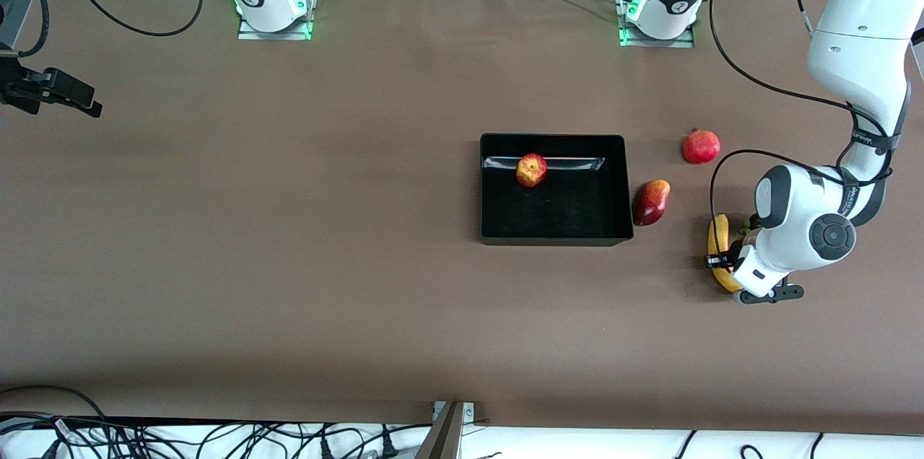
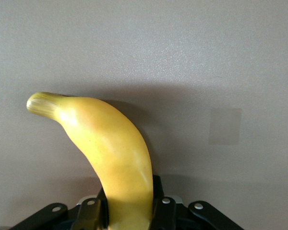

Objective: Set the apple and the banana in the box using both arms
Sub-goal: 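Lower the left gripper and close it around the banana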

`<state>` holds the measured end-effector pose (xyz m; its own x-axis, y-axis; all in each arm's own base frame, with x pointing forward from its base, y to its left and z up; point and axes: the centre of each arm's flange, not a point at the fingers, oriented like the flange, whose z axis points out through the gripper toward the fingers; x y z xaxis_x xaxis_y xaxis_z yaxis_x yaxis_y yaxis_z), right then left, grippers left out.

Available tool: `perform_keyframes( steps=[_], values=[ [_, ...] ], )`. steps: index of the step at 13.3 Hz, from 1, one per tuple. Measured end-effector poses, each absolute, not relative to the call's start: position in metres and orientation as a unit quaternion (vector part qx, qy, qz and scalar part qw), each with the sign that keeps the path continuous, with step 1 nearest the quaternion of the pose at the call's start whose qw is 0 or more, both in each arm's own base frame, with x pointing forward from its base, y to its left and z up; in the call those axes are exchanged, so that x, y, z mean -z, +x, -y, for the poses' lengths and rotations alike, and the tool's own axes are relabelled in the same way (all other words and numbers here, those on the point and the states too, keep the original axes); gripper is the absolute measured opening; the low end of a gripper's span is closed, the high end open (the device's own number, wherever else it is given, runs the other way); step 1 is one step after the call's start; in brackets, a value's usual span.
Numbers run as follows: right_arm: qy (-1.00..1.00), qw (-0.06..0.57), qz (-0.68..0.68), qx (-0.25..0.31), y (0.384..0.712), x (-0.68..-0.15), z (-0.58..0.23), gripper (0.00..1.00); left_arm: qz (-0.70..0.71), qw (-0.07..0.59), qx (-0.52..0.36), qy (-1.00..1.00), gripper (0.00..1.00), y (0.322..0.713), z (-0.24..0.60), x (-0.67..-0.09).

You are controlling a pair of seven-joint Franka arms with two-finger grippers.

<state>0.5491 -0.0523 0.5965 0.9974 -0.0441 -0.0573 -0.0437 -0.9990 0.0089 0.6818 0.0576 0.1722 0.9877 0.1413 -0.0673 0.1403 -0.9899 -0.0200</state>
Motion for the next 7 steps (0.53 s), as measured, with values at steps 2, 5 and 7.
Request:
perform_keyframes(
  steps=[2, 5, 7],
  values=[
    [0.999, 0.004, 0.022, 0.029, 0.549, -0.596, 0.052, 1.00, 0.069, 0.011, -0.035, -0.997, 0.34, 0.682, -0.059, -0.173],
    [0.999, 0.004, 0.022, 0.029, 0.549, -0.597, 0.052, 1.00, 0.062, 0.020, -0.051, -0.997, 0.34, 0.683, -0.048, -0.203],
    [0.999, 0.004, 0.022, 0.029, 0.549, -0.597, 0.052, 1.00, 0.067, 0.019, -0.063, -0.996, 0.34, 0.682, -0.026, -0.246]
  ],
)
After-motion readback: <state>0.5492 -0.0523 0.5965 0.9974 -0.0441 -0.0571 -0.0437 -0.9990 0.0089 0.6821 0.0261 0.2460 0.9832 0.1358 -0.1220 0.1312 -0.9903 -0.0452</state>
